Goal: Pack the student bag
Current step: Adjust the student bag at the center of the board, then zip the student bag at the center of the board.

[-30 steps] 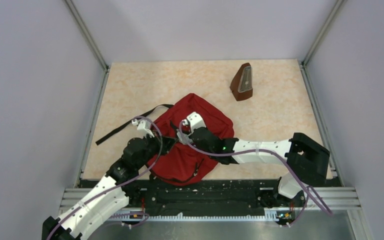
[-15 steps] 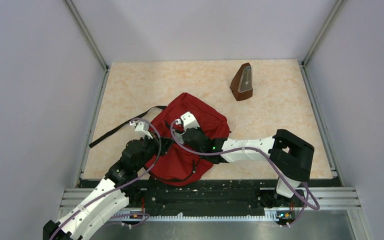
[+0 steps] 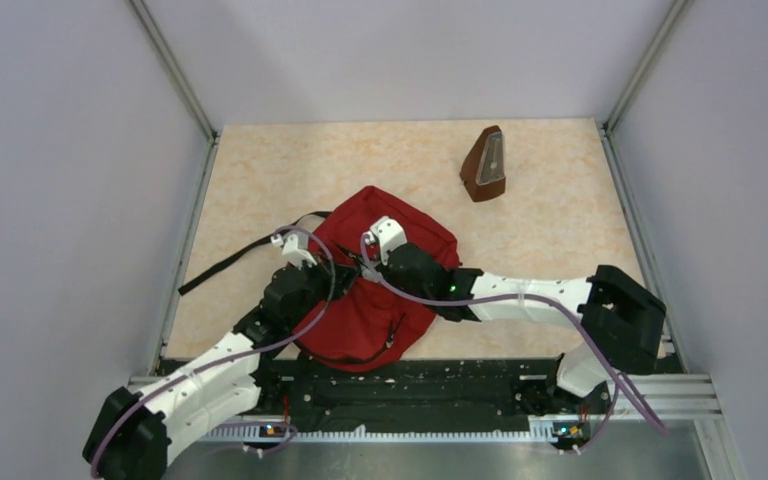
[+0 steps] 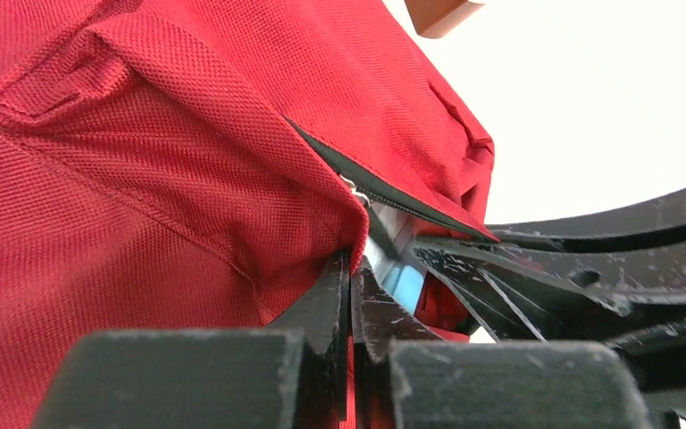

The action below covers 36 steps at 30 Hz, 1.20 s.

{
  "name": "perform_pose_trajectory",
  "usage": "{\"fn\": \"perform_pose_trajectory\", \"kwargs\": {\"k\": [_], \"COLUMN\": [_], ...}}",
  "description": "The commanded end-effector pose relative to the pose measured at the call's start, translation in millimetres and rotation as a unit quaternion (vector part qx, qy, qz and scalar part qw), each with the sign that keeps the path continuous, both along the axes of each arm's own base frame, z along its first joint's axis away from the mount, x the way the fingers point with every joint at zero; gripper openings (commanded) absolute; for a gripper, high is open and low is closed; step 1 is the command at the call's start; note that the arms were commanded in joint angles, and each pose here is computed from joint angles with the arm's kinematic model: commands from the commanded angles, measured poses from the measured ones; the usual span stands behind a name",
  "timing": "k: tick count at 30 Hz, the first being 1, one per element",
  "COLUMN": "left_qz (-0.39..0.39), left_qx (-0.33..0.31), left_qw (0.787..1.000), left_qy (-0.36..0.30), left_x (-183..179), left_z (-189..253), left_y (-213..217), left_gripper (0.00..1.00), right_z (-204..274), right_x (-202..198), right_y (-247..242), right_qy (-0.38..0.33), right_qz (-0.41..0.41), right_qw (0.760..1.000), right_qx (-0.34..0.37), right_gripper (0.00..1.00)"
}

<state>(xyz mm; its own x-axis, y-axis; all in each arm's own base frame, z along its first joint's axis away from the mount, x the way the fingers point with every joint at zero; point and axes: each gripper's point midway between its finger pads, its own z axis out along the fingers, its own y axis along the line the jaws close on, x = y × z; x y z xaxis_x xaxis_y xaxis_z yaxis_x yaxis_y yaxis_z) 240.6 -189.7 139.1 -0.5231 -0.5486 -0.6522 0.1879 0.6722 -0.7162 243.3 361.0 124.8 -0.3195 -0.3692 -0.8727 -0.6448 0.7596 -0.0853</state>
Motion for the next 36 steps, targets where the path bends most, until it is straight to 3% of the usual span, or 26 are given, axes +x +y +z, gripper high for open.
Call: {"fn": "perform_pose_trajectory", "kwargs": {"k": [1, 9, 12, 15, 18, 21, 25, 31, 36], "left_qz": [0.018, -0.008, 0.002, 0.011, 0.033, 0.058, 0.086, 0.086, 0.092], "left_qx": [-0.063, -0.044, -0.016, 0.018, 0.034, 0.042, 0.037, 0.053, 0.062], "left_qw": [0.997, 0.998, 0.999, 0.999, 0.999, 0.997, 0.995, 0.995, 0.993], "left_qy": [-0.052, -0.037, -0.039, -0.030, -0.022, -0.023, -0.035, -0.023, -0.028], "left_x": [24, 29, 21, 8, -5, -16, -17, 3, 24], "left_z": [34, 24, 27, 24, 23, 24, 41, 48, 50], "left_y": [-12, -26, -13, 4, 23, 42, 54, 45, 41], "left_gripper": [0.00, 0.00, 0.01, 0.27, 0.51, 0.63, 0.72, 0.76, 0.76], "right_z": [-3, -2, 17, 38, 57, 68, 76, 72, 67], "right_x": [-37, -39, -37, -38, -44, -47, -44, -35, -11], "right_y": [29, 32, 20, 10, 8, 13, 25, 51, 57], "right_qy": [0.052, 0.062, 0.044, 0.032, 0.030, 0.039, 0.051, 0.077, 0.111], "right_qz": [0.104, 0.104, 0.094, 0.091, 0.105, 0.109, 0.101, 0.095, 0.018], "right_qw": [0.992, 0.991, 0.993, 0.993, 0.990, 0.987, 0.984, 0.980, 0.973], "right_qx": [0.042, 0.054, 0.053, 0.064, 0.086, 0.109, 0.137, 0.156, 0.200], "right_gripper": [0.00, 0.00, 0.22, 0.50, 0.63, 0.65, 0.65, 0.55, 0.51]}}
